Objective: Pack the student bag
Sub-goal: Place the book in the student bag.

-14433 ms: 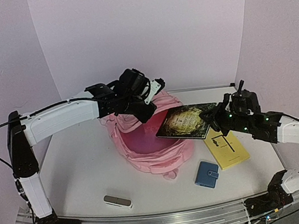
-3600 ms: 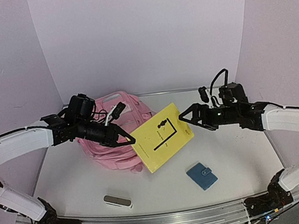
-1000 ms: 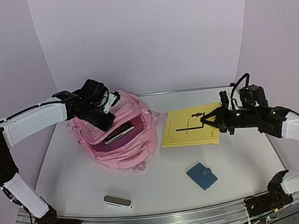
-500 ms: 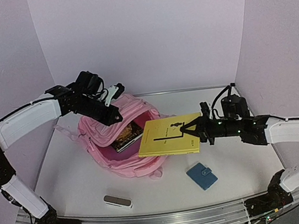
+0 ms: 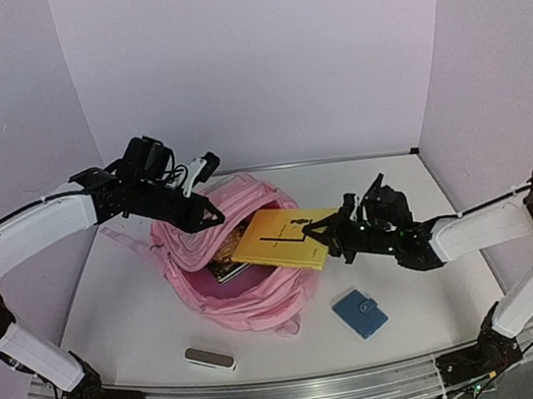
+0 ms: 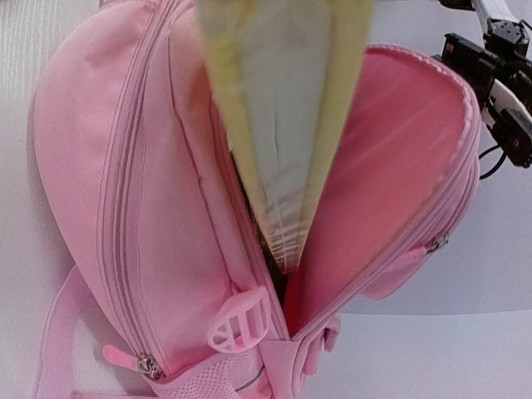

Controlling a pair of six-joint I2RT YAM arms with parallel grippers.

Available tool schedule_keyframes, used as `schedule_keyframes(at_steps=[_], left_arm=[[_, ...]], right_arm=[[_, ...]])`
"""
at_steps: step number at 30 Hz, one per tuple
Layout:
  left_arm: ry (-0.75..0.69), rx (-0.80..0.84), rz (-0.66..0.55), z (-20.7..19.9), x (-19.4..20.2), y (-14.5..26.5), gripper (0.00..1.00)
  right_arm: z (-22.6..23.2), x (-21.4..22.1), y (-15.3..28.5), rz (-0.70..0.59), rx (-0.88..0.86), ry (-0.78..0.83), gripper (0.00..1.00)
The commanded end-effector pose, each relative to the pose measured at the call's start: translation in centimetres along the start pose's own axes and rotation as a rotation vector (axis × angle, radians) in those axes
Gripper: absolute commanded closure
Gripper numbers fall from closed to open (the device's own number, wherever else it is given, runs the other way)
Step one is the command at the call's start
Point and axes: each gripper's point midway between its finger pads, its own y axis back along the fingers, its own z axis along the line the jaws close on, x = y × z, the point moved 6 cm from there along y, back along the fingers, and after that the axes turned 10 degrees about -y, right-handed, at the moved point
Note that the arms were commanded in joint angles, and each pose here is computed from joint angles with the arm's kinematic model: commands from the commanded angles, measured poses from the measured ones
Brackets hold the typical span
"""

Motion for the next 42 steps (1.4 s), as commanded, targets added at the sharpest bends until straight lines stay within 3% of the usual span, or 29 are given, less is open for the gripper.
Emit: schedule_keyframes(at_steps=[1, 10, 14, 19, 26, 35, 42], left_arm=[[-0.118, 0.071, -0.291, -2.2, -5.2, 3.3, 1.0], [-0.11, 0.068, -0.315, -2.1, -4.3, 3.1, 1.0], [-0.107, 0.057, -0.314, -2.0, -4.3, 3.2, 1.0], [-0.091, 0.082, -0.317, -2.3, -4.3, 3.1, 1.0], [-0.096, 0.074, -0.316, -2.3, -4.2, 3.3, 1.0], [-0.111, 0.024, -0.313, -2.0, -4.1, 3.8, 1.0], [-0.114, 0.007, -0.305, -1.7, -4.0, 3.7, 1.0]], right_arm=[[6.0, 0.0, -3.2, -0.117, -0.271, -0.032, 1.0], [5.3, 2.5, -9.6, -0.239, -0.363, -0.127, 1.0], [4.3, 2.8, -11.2, -0.328, -0.354, -0.171, 1.0], [4.2, 3.1, -14.1, -0.409, -0.269, -0.109, 0.99], [4.0, 3.4, -16.5, -0.406, -0.169, -0.036, 0.77], [5.9, 3.5, -12.8, -0.382, -0.069, 0.12, 0.41], [4.9, 4.8, -9.5, -0.299, 0.075, 0.253, 0.34]])
